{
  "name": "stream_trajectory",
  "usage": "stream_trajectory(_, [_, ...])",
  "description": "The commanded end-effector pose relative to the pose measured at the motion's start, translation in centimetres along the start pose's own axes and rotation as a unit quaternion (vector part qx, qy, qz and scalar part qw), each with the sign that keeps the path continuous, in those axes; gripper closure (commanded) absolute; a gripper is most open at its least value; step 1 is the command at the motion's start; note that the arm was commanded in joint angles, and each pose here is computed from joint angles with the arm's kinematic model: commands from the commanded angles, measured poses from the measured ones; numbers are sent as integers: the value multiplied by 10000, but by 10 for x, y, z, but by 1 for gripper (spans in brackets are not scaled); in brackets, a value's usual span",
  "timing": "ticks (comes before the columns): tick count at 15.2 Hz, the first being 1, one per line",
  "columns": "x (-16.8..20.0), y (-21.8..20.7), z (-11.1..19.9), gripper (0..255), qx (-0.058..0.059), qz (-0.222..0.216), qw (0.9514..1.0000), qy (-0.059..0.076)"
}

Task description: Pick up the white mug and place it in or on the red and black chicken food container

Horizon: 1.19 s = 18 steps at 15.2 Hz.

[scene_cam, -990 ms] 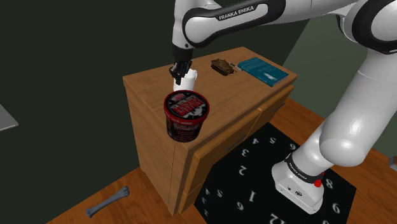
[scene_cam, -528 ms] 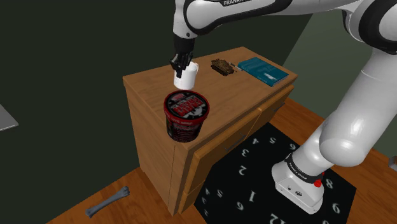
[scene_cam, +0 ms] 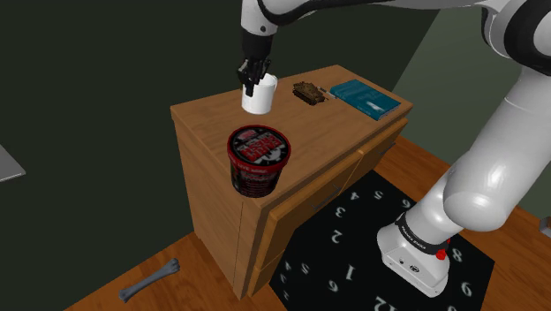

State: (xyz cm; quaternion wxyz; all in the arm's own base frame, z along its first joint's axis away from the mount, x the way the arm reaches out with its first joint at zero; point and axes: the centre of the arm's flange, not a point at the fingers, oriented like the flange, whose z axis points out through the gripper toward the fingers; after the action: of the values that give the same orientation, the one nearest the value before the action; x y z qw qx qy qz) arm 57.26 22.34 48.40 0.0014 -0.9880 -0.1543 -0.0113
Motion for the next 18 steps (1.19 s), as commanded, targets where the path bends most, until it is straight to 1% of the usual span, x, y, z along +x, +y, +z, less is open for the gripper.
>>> stream_trajectory(1, [1, 0, -11, 255, 0, -1, 10000, 0])
stream_trajectory(17, [3, 0, -95, 255, 0, -1, 10000, 0])
stream_trajectory(18, [-6, -10, -97, 255, 0, -1, 10000, 0])
